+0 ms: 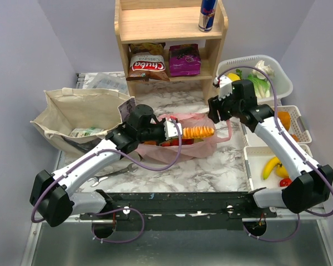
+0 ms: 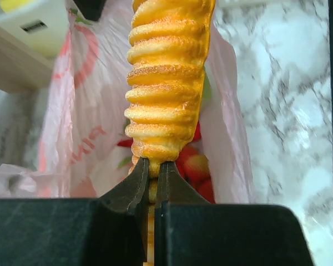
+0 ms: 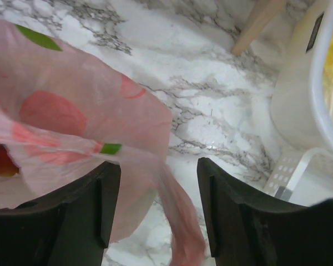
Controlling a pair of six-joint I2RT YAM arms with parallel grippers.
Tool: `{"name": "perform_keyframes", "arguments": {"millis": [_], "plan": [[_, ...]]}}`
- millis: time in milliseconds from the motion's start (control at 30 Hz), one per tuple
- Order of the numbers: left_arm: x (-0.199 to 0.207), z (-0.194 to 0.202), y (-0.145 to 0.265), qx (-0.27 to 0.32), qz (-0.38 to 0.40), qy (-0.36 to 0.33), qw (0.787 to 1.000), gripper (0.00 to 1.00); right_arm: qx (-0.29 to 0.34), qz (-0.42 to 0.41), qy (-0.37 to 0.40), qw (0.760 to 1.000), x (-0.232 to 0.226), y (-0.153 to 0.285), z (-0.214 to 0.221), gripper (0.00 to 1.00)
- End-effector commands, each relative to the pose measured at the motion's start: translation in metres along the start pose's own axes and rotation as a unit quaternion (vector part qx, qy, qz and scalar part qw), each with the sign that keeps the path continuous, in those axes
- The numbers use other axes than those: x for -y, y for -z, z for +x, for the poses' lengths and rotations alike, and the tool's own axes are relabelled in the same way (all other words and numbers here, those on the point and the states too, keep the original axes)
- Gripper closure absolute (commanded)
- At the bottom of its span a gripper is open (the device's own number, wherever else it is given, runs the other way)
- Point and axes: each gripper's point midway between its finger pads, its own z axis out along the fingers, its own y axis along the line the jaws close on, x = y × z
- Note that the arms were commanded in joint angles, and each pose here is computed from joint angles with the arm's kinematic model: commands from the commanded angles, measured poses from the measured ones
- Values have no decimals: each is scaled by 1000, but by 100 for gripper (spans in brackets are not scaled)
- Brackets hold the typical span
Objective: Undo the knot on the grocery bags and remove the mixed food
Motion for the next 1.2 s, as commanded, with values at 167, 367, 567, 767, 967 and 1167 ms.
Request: {"name": "perform_keyframes", "arguments": {"millis": [167, 367, 567, 767, 967, 1167], "plan": [[-22, -53, -12, 100, -62, -101, 988, 100, 110, -163, 5, 981, -53, 93, -119, 7], [-15, -45, -16, 89, -71, -202, 973, 100, 50, -274, 53, 959, -98, 119, -71, 0], [-16, -73, -15, 95, -93, -251, 959, 100, -34, -299, 71, 951, -118, 105, -41, 0], [-15, -95, -13, 100, -112, -274, 950, 100, -90, -270, 100, 953, -125, 86, -10, 0], [-13, -104, -9, 105, -114, -274, 949, 100, -109, -238, 109, 959, -114, 79, -2, 13], [-17, -122, -1, 116, -115, -247, 955, 98, -90, -241, 123, 958, -114, 96, -7, 66]]}}
